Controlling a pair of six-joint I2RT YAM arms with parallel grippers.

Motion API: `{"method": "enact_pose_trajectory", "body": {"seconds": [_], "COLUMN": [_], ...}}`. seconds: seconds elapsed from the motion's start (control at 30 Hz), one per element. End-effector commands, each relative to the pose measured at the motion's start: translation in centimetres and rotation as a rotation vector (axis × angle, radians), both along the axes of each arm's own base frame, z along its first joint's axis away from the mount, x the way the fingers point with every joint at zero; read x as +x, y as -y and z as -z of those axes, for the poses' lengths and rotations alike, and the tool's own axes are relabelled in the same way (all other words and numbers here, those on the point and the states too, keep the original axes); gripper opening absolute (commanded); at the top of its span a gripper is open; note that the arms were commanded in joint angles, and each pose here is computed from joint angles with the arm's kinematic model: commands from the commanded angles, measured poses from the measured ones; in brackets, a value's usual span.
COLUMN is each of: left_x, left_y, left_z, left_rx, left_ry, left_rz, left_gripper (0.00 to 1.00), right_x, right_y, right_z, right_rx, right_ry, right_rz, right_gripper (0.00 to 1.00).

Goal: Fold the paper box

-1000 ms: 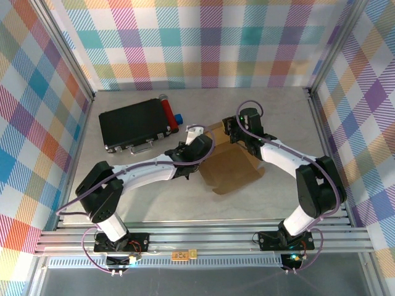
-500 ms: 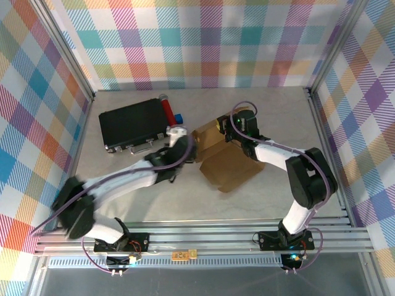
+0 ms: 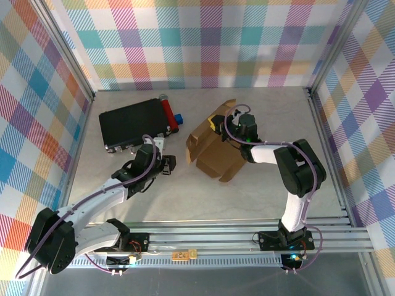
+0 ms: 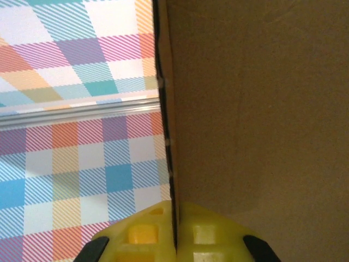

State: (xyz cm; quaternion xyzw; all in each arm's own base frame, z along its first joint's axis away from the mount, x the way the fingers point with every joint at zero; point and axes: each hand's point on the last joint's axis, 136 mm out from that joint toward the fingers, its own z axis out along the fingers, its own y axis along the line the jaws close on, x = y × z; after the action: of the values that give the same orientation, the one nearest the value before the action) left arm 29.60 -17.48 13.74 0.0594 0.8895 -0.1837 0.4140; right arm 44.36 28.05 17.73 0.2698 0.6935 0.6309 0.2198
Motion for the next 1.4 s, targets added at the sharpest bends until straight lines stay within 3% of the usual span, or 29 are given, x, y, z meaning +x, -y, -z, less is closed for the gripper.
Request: {"method": "enact_pose_trajectory", "body": {"seconds": [0.0,0.23,0.53,0.97,1.37], "left_x": [1.3,3.3,3.5,2.9,2.2], "left_y": [1.7,4.0,5.8,8.8,9.0], "left_z": [-1.3,1.0,2.1,0.9,1.2], "left_rx": [-0.031,0.085,0.056,0.059,0.070], "left_ry": [0.115,0.127,0.137,0.251,0.260], "left_rz": [0.082,0.223,0.288,0.431,0.445], "left_gripper": [0.38,0.38,0.38,0.43,0.46], "right_x": [-0.7,-0.6,-1.1,-0.4,-0.4], "right_y": [-0.2,-0.6,-0.9,-1.6,-1.6], "right_z": [0.0,0.5,1.4,0.9,-0.3], "right_rx": [0.004,-0.029,-0.050,-0.048,-0.036], "right_ry": [0.047,0.028,0.027,0.014,0.031], "right_rz": [-0.052,-0.091,-0.129,-0.149,-0.155], "right_gripper": [0.00,0.00,0.00,0.00,0.00]}}
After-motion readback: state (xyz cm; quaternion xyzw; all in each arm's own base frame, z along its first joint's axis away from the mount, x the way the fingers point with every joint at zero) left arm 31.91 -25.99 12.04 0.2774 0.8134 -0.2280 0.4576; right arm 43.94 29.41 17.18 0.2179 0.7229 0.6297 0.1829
